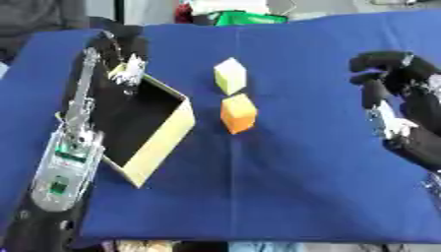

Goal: Pick up objects on the table and place them in the box.

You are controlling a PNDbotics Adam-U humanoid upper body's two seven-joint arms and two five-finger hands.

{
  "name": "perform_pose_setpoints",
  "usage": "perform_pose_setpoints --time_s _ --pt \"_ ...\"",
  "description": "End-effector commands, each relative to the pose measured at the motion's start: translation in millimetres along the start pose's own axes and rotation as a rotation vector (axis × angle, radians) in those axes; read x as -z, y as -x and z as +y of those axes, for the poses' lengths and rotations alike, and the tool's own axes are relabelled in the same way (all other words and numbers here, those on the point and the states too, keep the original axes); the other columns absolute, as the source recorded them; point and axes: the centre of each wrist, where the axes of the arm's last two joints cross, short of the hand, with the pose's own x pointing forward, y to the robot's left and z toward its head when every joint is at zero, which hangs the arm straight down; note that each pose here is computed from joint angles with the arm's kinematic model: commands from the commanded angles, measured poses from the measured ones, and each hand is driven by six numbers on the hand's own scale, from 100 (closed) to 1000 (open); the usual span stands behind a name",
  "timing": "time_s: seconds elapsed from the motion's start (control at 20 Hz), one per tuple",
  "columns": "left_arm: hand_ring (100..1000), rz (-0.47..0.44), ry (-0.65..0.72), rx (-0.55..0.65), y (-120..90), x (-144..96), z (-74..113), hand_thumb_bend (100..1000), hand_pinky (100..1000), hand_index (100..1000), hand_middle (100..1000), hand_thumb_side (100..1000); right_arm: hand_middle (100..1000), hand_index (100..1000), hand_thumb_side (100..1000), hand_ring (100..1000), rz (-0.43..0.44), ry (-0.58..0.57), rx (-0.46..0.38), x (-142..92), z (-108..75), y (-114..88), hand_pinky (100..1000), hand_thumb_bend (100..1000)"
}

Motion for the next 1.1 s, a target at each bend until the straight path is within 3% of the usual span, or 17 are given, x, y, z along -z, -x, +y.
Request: perform_pose_setpoints --time_s 0.05,0.5,1.1 --pt "585 -0.024 -0.007 0.014 -5.5 2.7 6.5 262 614 749 570 604 655 793 458 815 -0.026 -0.002 -0.017 2.6 -6.0 -6.2 714 100" --pt "584 -0.028 -0.004 0.018 -6.1 3.0 7.3 263 614 749 570 602 659 799 430 813 -0.047 -0.073 -0.072 5.6 -10.7 -8.5 717 100" --pt "582 -0.034 -0.013 0.017 -7.2 2.9 8.4 266 612 748 569 593 684 823 375 810 -0.065 -0.328 -0.387 31.1 -50.7 -29.7 730 100"
